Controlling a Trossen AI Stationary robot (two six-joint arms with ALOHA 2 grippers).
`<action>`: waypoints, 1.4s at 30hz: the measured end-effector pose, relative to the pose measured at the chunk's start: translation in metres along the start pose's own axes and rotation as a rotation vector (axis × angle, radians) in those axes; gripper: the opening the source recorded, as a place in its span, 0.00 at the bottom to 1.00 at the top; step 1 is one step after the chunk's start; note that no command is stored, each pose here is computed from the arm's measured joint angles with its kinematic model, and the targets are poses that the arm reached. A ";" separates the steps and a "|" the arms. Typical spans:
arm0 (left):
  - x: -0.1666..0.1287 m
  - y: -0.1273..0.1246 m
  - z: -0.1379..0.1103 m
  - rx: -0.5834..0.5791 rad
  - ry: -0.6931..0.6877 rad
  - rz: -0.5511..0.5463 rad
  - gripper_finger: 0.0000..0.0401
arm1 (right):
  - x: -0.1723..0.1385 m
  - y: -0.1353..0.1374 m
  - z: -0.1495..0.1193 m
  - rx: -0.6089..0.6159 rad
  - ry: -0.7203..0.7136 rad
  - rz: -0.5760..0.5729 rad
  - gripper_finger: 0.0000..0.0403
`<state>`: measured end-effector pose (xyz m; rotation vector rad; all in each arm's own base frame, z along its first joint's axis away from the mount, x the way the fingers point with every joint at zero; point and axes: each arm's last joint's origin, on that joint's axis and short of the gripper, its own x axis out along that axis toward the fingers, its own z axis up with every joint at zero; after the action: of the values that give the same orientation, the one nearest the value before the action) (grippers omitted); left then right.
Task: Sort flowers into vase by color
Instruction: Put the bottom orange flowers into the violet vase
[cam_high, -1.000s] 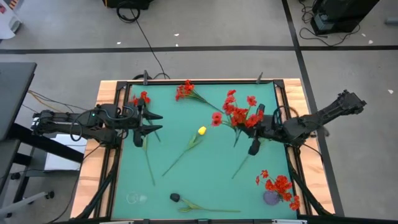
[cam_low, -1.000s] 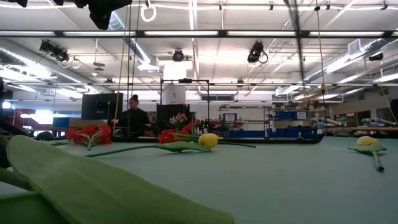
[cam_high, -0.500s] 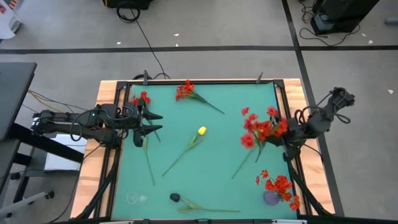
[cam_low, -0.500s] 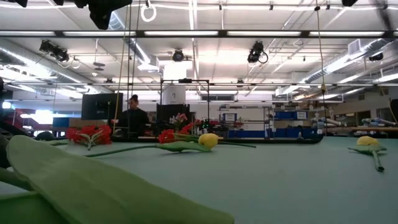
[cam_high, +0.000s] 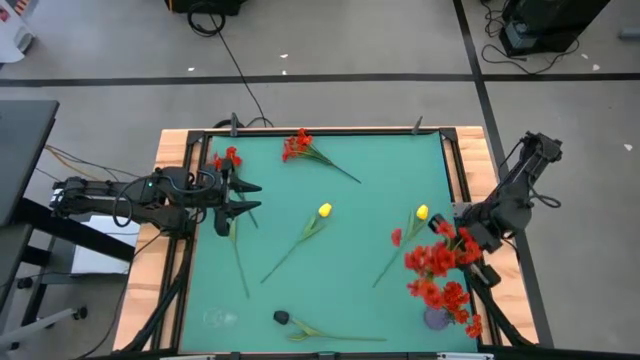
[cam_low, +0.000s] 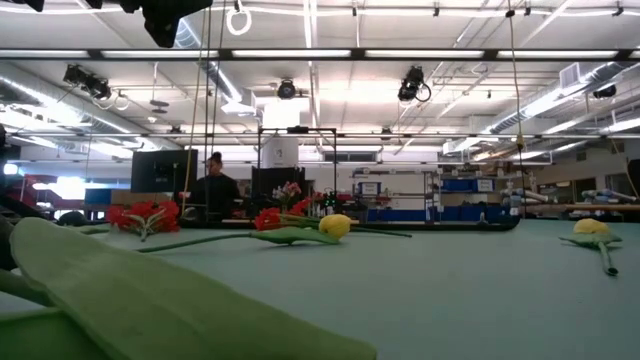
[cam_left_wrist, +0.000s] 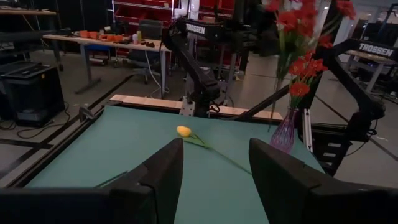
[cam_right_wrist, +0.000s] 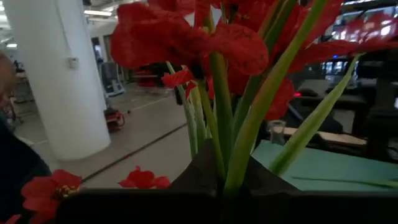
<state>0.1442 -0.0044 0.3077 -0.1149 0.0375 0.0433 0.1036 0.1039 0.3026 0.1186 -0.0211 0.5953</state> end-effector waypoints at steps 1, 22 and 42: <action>0.000 0.000 0.000 0.000 0.000 0.000 0.47 | 0.003 0.002 -0.001 -0.002 0.005 0.005 0.03; 0.000 0.000 0.000 0.000 0.000 0.000 0.47 | -0.004 0.032 0.067 0.001 0.158 0.053 0.03; 0.000 0.000 0.000 0.000 0.000 0.000 0.47 | -0.005 0.081 0.071 0.010 0.006 0.068 0.03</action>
<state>0.1442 -0.0044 0.3077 -0.1149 0.0373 0.0431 0.0552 0.1593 0.3817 0.1265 -0.0161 0.6633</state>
